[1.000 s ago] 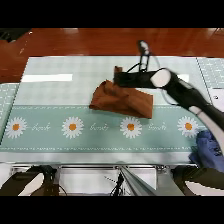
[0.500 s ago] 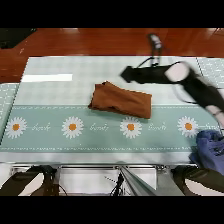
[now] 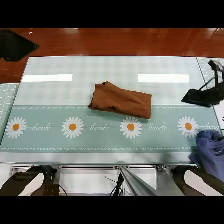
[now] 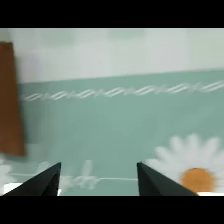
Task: Fold the shirts.
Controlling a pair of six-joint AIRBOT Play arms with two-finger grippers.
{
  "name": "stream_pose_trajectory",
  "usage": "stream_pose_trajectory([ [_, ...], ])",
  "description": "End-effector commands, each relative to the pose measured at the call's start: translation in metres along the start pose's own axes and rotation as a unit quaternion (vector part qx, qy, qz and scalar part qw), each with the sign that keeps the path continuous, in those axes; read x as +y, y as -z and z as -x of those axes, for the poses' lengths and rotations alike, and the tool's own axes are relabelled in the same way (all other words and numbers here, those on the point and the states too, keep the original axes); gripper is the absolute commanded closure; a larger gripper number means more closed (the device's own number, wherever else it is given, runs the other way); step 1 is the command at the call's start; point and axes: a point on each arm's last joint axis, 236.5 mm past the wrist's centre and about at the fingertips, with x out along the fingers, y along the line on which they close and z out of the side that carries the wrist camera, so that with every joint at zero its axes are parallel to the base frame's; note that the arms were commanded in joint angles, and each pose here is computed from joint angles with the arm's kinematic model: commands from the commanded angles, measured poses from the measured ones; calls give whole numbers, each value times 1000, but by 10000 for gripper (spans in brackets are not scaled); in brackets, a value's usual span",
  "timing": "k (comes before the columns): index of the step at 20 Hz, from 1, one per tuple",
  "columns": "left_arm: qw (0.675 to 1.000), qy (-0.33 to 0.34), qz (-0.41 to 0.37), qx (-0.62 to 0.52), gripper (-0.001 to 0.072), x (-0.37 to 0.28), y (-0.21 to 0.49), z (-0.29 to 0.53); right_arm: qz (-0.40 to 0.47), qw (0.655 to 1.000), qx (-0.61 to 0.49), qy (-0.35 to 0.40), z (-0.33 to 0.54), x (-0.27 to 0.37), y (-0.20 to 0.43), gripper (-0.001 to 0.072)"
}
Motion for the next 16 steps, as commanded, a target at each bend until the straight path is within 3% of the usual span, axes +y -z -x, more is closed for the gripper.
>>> stream_pose_trajectory([
  [1,999,-3,7,43,677,6,25,-7,-96,984,-43,-141,-26,27,2,146],
  [5,999,-3,9,47,677,7,27,-9,-137,969,-73,-192,-73,60,-4,146],
  [7,999,-3,9,47,677,7,27,-8,-134,965,-60,-216,-99,83,-5,107],
  [14,999,-2,11,46,677,7,27,-8,-152,955,10,-253,-158,138,23,113],
  [15,999,-2,11,46,677,7,27,-8,-149,955,13,-256,-158,143,25,138],
  [16,999,-2,11,46,677,7,27,-8,-149,955,14,-258,-157,143,26,222],
])
